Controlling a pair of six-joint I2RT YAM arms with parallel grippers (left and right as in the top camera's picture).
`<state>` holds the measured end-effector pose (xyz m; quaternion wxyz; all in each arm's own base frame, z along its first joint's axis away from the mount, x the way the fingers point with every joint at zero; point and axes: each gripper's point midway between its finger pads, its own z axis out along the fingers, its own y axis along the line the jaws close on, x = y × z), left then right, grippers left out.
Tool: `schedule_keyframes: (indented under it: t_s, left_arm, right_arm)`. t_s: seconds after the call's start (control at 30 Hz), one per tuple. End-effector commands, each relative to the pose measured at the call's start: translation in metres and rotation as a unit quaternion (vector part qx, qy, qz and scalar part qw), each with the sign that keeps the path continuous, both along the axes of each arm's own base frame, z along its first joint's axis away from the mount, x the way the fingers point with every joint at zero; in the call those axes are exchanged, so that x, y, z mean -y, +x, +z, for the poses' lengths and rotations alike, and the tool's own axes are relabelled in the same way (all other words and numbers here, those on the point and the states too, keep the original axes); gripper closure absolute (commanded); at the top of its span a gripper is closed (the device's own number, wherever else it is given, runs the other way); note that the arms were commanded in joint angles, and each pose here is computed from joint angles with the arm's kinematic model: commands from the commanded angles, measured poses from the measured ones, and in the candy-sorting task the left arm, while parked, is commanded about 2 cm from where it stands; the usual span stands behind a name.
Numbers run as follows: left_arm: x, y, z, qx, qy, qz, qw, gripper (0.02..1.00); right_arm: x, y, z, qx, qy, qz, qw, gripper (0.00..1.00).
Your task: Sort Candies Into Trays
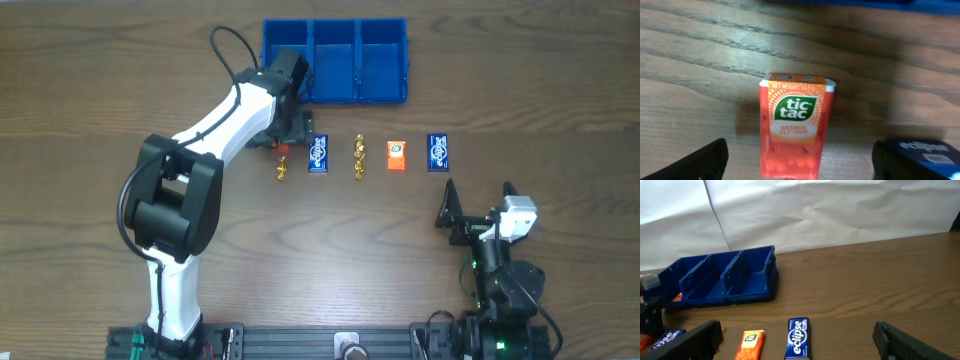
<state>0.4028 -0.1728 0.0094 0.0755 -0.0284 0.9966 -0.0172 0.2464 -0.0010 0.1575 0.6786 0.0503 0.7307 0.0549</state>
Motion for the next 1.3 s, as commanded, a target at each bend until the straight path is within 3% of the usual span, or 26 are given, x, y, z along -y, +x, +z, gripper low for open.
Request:
schedule_keyframes:
  t_s: [0.03, 0.3, 0.4, 0.53, 0.63, 1.03, 1.13, 1.3]
  left_arm:
    - [-0.003, 0.0, -0.013, -0.014, 0.004, -0.005, 1.0, 0.159]
    - [-0.005, 0.001, -0.014, -0.015, 0.004, -0.003, 1.0, 0.606]
    - [-0.004, 0.001, -0.014, -0.015, 0.004, -0.002, 1.0, 0.687]
    - [-0.003, 0.001, -0.011, -0.012, 0.001, -0.003, 1.0, 0.709]
    - [0.003, 0.006, 0.016, 0.016, -0.015, 0.001, 1.0, 0.709]
    - [0.016, 0.065, 0.224, 0.259, -0.05, 0.021, 0.964, 0.684]
    - [0.016, 0.083, 0.237, 0.263, -0.044, 0.019, 0.964, 0.682]
    - [0.016, 0.11, 0.218, 0.235, -0.034, 0.017, 0.971, 0.682]
  right_arm:
    - [0.0, -0.001, 0.0, -0.001, 0.003, 0.0, 1.0, 0.003]
    - [0.0, -0.001, 0.0, -0.001, 0.003, 0.0, 1.0, 0.003]
    - [0.0, -0.001, 0.0, -0.001, 0.003, 0.0, 1.0, 0.003]
    - [0.0, -0.001, 0.0, -0.001, 0.003, 0.0, 1.0, 0.005]
    - [0.0, -0.001, 0.0, -0.001, 0.003, 0.0, 1.0, 0.003]
    - [0.0, -0.001, 0.0, -0.001, 0.003, 0.0, 1.0, 0.003]
    - [0.0, -0.001, 0.0, -0.001, 0.003, 0.0, 1.0, 0.003]
    - [0.0, -0.001, 0.0, -0.001, 0.003, 0.0, 1.0, 0.003]
